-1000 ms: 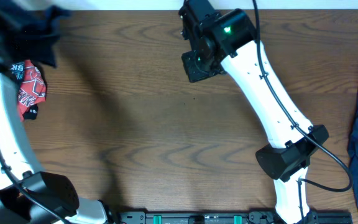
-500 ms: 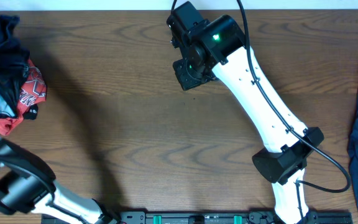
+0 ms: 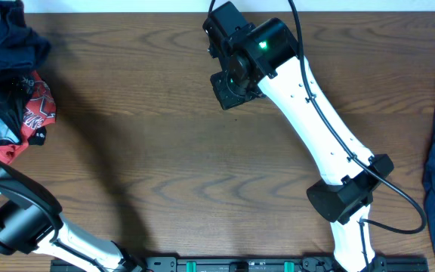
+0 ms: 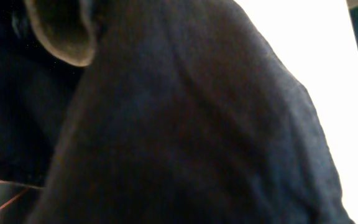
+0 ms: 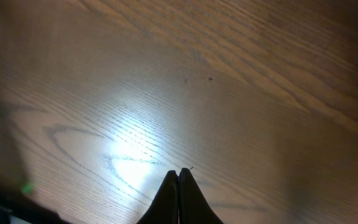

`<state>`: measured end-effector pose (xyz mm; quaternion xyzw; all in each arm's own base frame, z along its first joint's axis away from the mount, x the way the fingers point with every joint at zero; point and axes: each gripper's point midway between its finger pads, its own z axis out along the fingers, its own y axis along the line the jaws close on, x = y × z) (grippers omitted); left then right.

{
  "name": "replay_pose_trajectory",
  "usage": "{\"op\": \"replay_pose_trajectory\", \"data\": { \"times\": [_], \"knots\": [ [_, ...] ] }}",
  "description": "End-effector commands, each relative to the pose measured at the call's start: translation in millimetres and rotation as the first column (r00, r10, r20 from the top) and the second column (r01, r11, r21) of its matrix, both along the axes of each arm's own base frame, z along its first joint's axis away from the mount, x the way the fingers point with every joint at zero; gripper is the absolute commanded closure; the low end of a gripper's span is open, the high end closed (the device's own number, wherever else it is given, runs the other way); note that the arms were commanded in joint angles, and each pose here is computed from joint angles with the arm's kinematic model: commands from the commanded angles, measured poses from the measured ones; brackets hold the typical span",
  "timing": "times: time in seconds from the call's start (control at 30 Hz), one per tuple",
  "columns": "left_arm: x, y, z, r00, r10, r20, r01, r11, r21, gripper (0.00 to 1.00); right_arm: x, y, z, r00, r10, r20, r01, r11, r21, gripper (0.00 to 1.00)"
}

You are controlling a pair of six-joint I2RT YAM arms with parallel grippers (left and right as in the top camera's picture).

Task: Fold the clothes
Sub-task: 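Release the jeans onto the left pile and withdraw the left gripper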

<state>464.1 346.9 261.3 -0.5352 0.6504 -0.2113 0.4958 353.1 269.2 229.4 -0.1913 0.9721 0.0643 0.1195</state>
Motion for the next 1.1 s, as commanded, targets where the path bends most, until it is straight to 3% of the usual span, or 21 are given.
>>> {"op": "replay_pose_trajectory", "data": {
  "times": [0.0, 0.93, 0.97, 1.0, 1.03, 1.07],
  "knots": [
    [-13.8, 14.4, 18.4, 0.999, 0.029, 0.027, -0.029, 1.000, 0.003, 0.94, -1.6, 3.0, -1.3, 1.000, 0.002, -0.003, -0.002, 1.000, 0.001, 0.99],
    [-95.0, 60.3, -25.0, 0.975, 0.177, -0.131, -0.197, 0.968, -0.154, 0.94, 1.0, 5.8, -0.2, 1.000, 0.003, 0.007, -0.003, 1.000, 0.014, 0.94],
    [-97.0, 61.3, -25.5, 0.974, 0.181, -0.133, -0.201, 0.967, -0.157, 0.91, 0.9, 5.9, -0.2, 1.000, 0.003, 0.007, -0.003, 1.000, 0.014, 0.94],
    [-98.8, 62.3, -26.3, 0.973, 0.184, -0.136, -0.205, 0.966, -0.160, 0.72, 0.7, 6.3, -0.2, 1.000, 0.004, 0.005, -0.004, 1.000, 0.016, 0.91],
    [-100.1, 62.6, -27.1, 0.973, 0.186, -0.139, -0.208, 0.965, -0.163, 0.39, 0.6, 6.4, -0.2, 1.000, 0.004, 0.005, -0.004, 1.000, 0.017, 0.85],
    [-101.1, 62.4, -28.1, 0.972, 0.187, -0.143, -0.210, 0.964, -0.166, 0.18, 0.5, 6.4, -0.2, 1.000, 0.004, 0.004, -0.004, 1.000, 0.017, 0.83]
  ]
}}
